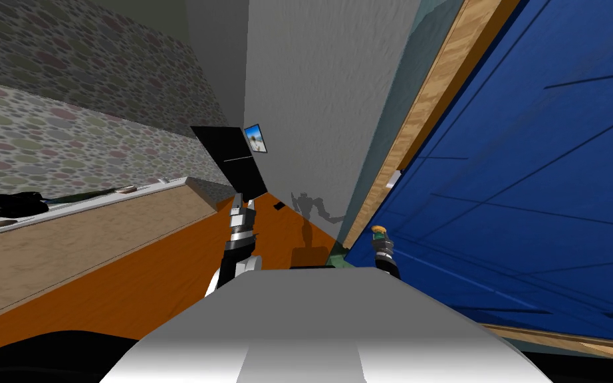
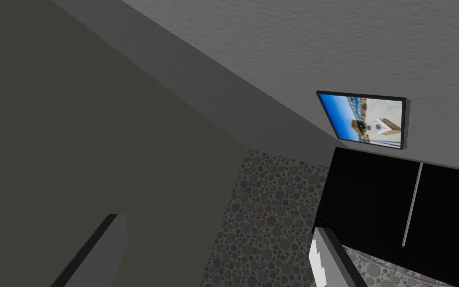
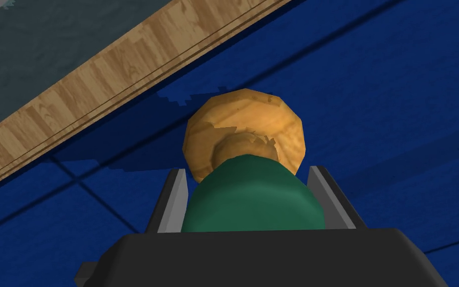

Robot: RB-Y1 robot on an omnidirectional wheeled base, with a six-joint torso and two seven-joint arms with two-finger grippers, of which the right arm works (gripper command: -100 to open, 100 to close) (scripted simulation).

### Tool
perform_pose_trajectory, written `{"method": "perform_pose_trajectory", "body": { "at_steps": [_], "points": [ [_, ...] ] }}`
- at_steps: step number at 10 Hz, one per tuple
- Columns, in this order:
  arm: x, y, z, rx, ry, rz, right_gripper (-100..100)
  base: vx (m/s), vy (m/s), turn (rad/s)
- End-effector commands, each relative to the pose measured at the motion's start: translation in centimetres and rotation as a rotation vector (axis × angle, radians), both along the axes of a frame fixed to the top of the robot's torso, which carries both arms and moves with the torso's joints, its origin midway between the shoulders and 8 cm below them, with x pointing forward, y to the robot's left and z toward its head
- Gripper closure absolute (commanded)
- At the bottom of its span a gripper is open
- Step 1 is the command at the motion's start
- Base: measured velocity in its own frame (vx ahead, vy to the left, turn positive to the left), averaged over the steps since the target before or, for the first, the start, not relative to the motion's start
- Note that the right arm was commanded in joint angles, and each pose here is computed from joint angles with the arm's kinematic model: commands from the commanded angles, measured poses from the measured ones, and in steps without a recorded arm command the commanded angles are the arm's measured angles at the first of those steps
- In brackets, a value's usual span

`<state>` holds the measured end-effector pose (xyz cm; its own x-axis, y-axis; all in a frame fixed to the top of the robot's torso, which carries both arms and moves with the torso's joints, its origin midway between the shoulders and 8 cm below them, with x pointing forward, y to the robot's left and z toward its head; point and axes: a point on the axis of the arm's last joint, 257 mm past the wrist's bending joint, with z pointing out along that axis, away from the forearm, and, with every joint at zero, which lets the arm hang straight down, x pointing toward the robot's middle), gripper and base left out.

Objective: Pull the door open

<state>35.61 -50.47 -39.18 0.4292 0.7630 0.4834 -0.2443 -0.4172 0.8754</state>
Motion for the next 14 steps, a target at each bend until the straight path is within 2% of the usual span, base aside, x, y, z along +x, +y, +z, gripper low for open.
{"method": "perform_pose_trajectory", "body": {
  "at_steps": [1,7,8,12,13,14],
  "points": [
    [0.0,-0.1,0.1,0.028,-0.021,-0.004,100,-0.032,-0.001,0.041],
    [-0.7,-1.1,0.1,0.184,-0.112,-0.036,100,-0.049,-0.003,0.079],
    [-0.7,-1.1,0.1,0.190,-0.116,-0.036,100,-0.039,0.004,0.047],
    [-1.1,-1.9,0.1,0.301,-0.185,-0.058,100,-0.048,-0.001,0.078],
    [-1.1,-1.9,0.1,0.306,-0.189,-0.058,100,-0.032,0.000,0.039],
    [-1.3,-2.1,0.1,0.344,-0.213,-0.066,100,-0.039,0.003,0.075]
  ]
}}
